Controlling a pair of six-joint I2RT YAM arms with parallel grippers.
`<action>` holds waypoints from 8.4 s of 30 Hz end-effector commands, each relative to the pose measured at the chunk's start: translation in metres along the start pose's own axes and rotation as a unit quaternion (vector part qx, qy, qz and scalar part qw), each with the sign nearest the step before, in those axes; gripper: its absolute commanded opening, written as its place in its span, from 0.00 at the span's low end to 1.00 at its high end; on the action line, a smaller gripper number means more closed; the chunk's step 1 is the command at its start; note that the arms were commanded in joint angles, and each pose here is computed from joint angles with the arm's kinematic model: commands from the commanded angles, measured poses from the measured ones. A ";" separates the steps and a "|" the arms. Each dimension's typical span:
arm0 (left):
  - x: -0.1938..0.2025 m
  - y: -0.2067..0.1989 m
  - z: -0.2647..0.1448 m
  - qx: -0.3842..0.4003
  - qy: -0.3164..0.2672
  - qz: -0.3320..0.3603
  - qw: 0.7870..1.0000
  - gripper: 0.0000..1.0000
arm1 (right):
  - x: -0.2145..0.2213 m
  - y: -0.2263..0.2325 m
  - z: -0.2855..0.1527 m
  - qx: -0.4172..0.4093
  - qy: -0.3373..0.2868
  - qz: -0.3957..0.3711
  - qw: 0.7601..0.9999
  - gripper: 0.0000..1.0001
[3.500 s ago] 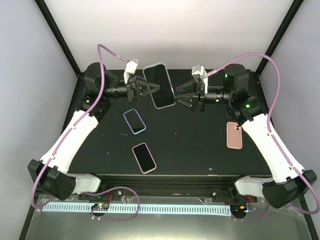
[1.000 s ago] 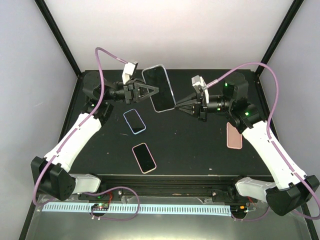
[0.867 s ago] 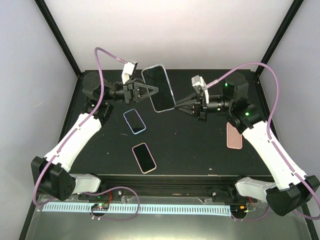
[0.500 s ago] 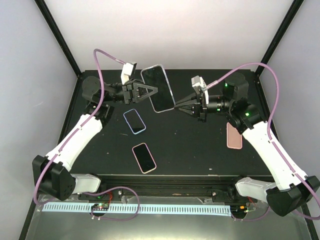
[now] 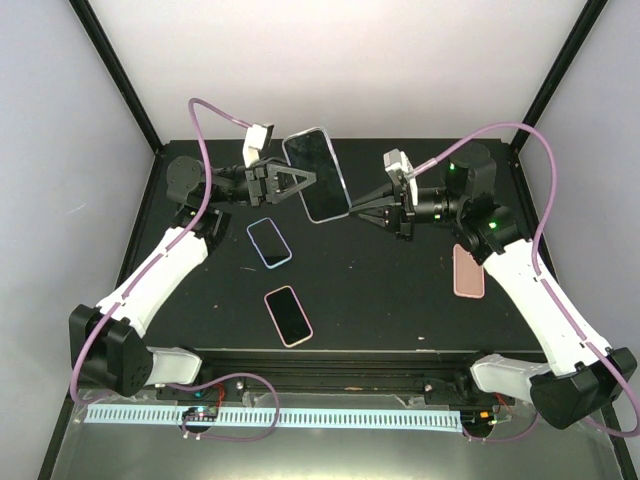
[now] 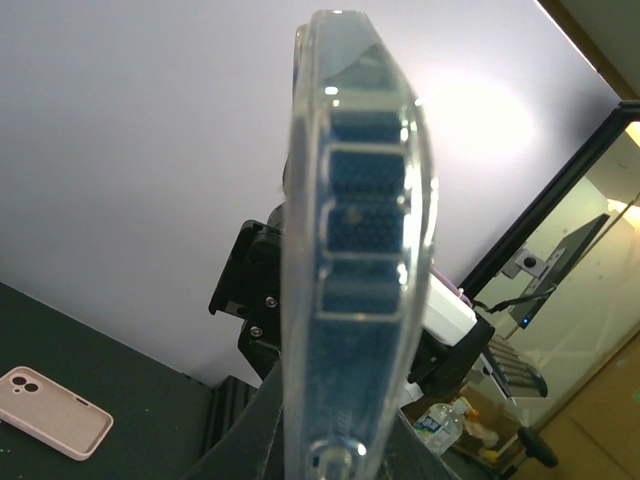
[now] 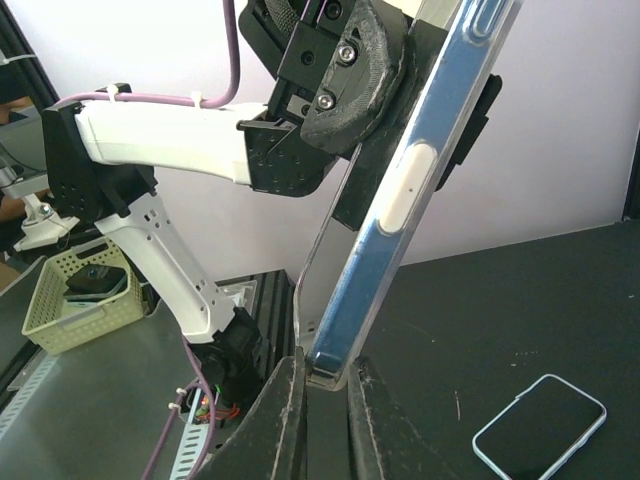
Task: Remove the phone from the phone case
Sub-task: Remove the phone case from the phone.
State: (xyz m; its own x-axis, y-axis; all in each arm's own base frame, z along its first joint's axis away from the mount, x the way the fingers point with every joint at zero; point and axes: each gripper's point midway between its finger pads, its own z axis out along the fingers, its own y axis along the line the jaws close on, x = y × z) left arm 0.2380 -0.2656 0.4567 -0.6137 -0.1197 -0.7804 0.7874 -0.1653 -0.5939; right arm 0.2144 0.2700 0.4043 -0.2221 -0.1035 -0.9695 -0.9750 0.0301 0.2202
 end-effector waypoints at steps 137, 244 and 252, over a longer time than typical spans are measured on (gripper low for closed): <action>0.051 -0.012 0.037 0.060 0.085 0.005 0.995 0.02 | -0.007 -0.043 -0.008 0.082 -0.044 0.113 0.989 0.15; 0.024 0.082 0.053 -0.426 0.241 0.564 0.665 0.74 | 0.034 -0.139 -0.032 0.191 -0.150 0.475 0.846 0.01; 0.031 0.095 0.069 -0.434 0.255 0.581 0.640 0.69 | 0.031 -0.134 -0.033 0.182 -0.157 0.484 0.841 0.01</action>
State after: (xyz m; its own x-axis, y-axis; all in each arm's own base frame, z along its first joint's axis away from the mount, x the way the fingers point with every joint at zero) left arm 0.2795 -0.3515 0.3740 0.3205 0.6848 -0.6545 0.6441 0.3491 0.6807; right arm 0.3425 0.2332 0.3223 -0.8678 0.3883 -0.3099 -0.1994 0.2991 0.9332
